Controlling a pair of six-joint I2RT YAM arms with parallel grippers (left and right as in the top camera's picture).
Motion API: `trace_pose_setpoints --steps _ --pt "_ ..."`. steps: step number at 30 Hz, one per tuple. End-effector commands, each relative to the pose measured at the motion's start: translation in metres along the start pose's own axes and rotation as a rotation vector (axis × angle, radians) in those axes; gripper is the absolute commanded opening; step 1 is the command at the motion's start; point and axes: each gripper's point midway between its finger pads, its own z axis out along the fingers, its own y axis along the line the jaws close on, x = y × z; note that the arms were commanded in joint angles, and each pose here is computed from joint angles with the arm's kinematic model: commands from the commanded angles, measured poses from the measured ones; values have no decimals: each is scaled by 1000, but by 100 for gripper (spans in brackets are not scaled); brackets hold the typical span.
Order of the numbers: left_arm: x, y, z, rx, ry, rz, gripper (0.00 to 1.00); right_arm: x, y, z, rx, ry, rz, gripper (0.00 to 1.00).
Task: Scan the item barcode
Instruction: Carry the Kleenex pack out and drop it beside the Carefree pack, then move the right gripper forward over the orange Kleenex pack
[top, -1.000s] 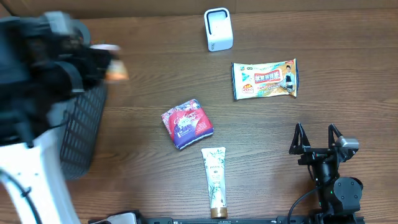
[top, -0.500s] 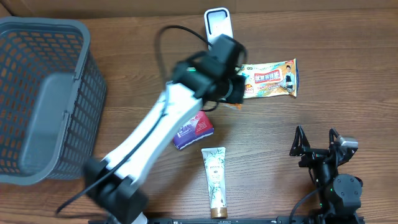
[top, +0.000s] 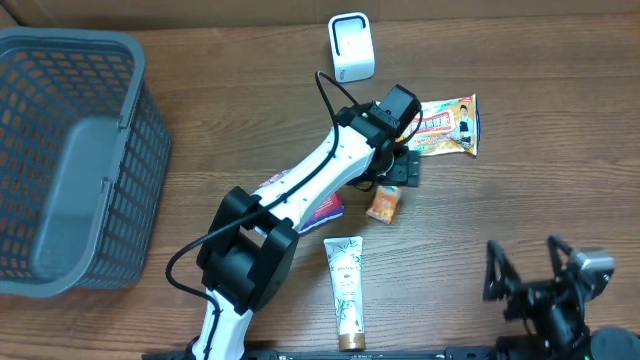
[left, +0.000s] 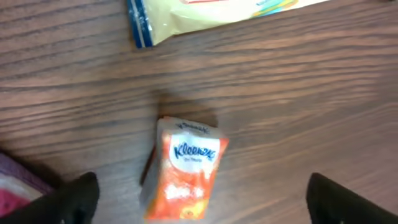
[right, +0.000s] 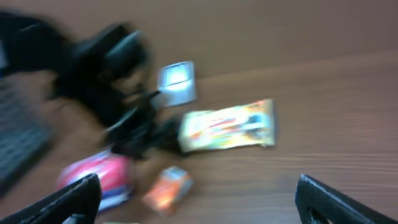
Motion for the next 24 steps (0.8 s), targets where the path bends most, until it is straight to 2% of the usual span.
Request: trace_pose_setpoints --steps 1,3,5,6,7,9,11,12,13,15,19,23,24 --pt "-26 -25 -72 97 -141 27 100 10 67 -18 -390 85 12 100" --pt "-39 -24 -108 97 -225 36 100 7 99 -35 -598 93 7 100" --pt "-56 -6 -169 40 -376 28 100 -4 130 -60 -816 52 -61 100" --pt "-59 2 -184 17 -411 15 100 -8 139 -71 -893 27 -98 85" --pt "-61 14 -206 -15 -459 -6 100 -12 147 -80 -959 3 -135 64" --pt "-60 36 -238 -59 -521 -44 100 -20 162 -104 -1098 -39 -206 46" --pt "-54 53 -259 -68 -546 -76 100 -26 170 -120 -1177 -83 -271 33" --pt "-51 60 -266 -73 -547 -89 100 -29 173 -128 -1210 -102 -299 46" --pt "-46 66 -271 -82 -542 -99 100 -32 175 -133 -1228 -119 -319 100" --pt "-38 78 -275 -106 -526 -115 100 -41 175 -131 -1194 -173 -334 100" --pt "-29 85 -270 -132 -483 -132 100 -57 149 -76 -932 -174 -150 100" --pt "-31 81 -271 -117 -497 -148 100 -54 118 -4 -731 -52 9 100" --pt "-34 80 -273 -110 -511 -148 100 -49 102 36 -639 23 59 100"
